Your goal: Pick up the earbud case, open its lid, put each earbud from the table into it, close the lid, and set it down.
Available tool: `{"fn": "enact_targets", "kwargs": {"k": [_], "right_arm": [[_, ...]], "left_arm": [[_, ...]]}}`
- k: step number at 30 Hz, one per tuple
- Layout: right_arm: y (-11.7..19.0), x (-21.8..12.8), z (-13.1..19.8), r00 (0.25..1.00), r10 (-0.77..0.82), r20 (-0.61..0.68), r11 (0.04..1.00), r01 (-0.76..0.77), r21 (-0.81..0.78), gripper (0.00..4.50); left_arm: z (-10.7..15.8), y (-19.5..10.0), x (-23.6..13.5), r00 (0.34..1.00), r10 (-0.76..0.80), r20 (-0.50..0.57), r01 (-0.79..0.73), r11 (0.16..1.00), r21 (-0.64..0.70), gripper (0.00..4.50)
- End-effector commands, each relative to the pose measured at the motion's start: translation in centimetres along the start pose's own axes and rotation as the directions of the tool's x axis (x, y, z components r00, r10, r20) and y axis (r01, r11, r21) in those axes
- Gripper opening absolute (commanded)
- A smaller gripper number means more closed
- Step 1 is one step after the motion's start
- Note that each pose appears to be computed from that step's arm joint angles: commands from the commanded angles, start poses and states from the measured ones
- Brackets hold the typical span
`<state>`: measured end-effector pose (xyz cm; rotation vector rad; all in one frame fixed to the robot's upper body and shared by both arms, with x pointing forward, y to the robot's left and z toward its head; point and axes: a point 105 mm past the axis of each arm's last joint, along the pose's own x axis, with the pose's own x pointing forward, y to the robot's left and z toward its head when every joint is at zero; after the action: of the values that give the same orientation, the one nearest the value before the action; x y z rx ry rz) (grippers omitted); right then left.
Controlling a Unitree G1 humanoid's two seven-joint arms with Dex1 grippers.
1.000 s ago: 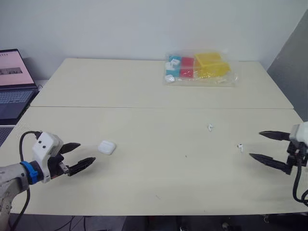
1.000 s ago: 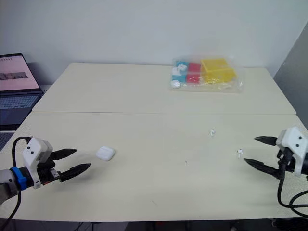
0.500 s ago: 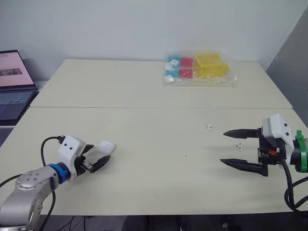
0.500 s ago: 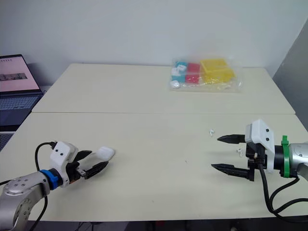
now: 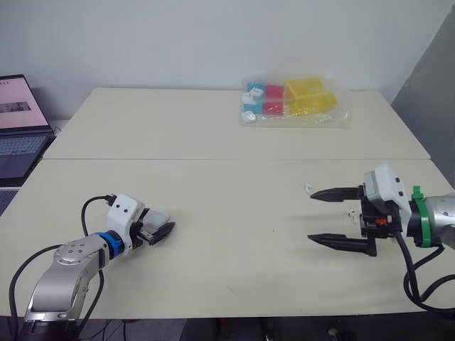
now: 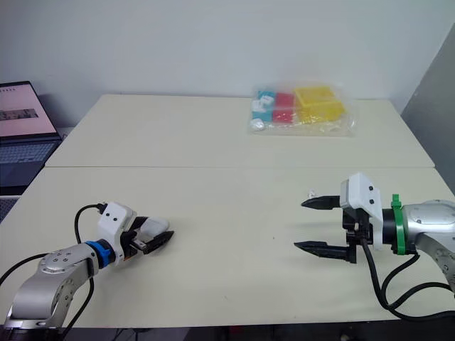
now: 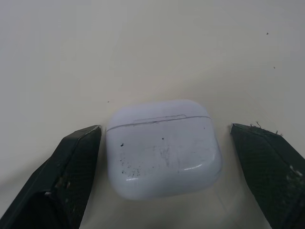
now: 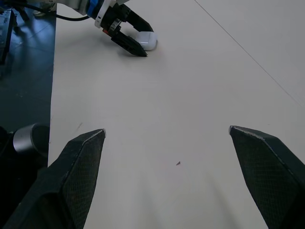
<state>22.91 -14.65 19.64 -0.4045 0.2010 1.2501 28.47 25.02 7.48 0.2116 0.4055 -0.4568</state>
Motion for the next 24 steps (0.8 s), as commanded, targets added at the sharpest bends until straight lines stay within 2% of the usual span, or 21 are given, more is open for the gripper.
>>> {"fn": "enact_targets", "kwargs": {"k": [1,11,18,21,24], "right_arm": [[0.0,-0.1,0.6,1.000,0.004,0.012,0.999,-0.004,-0.035,4.35],[0.1,0.0,0.8,1.000,0.001,0.022,0.999,0.000,-0.048,4.35],[0.0,0.0,1.0,1.000,-0.004,0.028,0.999,0.005,-0.053,4.35],[0.1,0.1,0.9,1.000,-0.006,0.029,0.999,0.008,-0.050,4.50],[0.0,0.1,1.1,0.999,-0.011,0.035,0.999,0.013,-0.049,4.50]], "left_arm": [[-1.2,0.4,-0.2,0.998,0.028,-0.059,-0.028,1.000,0.003,4.50],[-1.3,0.7,-0.9,0.999,0.019,-0.039,-0.023,0.996,-0.087,4.50],[-1.7,1.1,-1.1,0.997,0.021,-0.079,-0.025,0.998,-0.052,4.50],[-2.1,0.4,-0.9,0.995,-0.009,-0.095,0.004,0.999,-0.052,3.92],[-2.3,-0.3,-0.8,0.994,-0.040,-0.105,0.034,0.998,-0.052,3.05]]}}
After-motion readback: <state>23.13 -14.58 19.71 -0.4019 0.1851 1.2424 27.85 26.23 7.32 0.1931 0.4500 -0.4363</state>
